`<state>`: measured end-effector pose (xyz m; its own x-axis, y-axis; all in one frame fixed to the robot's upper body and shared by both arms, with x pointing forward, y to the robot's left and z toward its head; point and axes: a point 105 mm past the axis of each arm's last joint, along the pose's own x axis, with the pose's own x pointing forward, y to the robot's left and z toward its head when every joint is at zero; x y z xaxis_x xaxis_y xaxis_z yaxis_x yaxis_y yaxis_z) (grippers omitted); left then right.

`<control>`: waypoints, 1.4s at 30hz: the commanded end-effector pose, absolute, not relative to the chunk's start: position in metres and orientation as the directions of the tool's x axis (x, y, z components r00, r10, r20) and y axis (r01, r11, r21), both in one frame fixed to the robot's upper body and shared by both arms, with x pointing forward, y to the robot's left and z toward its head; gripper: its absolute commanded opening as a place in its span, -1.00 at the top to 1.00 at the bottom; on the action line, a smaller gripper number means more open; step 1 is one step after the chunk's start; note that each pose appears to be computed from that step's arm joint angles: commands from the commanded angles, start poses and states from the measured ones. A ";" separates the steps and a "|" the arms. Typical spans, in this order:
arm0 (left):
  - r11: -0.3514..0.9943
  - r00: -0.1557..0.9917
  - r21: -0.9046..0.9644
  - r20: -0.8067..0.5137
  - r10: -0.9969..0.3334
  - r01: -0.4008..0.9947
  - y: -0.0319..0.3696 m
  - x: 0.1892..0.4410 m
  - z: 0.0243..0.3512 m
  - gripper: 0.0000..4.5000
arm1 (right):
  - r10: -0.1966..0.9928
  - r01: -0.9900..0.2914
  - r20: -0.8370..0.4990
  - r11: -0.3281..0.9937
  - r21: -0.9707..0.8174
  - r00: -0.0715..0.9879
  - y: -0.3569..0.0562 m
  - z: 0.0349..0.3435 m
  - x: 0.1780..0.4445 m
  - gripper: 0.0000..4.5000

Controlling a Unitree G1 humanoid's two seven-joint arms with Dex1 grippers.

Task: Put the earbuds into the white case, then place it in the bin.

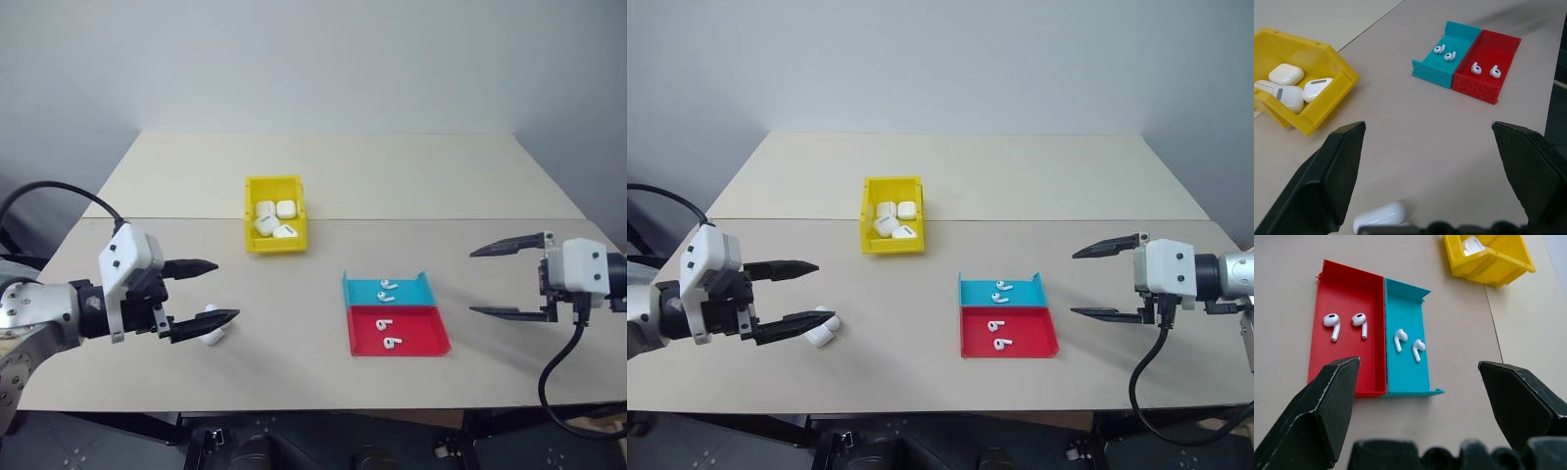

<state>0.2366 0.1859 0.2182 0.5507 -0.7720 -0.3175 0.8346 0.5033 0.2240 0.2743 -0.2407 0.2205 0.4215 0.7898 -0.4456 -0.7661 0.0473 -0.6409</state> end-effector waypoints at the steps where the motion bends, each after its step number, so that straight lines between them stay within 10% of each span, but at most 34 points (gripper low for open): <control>1: 0.503 0.569 0.269 -0.320 -0.758 0.821 0.186 0.233 0.226 -1.00 | 0.792 -0.744 -0.436 0.034 -0.667 0.427 -0.241 0.233 0.273 -1.00; 27: 0.859 0.882 0.347 -0.418 -0.218 0.377 0.166 0.270 0.194 -1.00 | 0.752 -0.803 -0.510 0.042 -0.595 0.417 -0.244 0.224 0.286 -1.00; 42: 0.821 0.585 0.244 -0.800 -0.130 0.516 0.203 0.234 0.187 -1.00 | 0.740 -0.845 -0.550 0.046 -0.533 0.387 -0.242 0.216 0.288 -1.00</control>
<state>0.2287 0.2012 0.1794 0.5742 -0.1245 -0.8092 0.5330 0.8070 0.2541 0.2891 -0.2408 0.2069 0.3773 0.7541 -0.5376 -0.8540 0.0587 -0.5170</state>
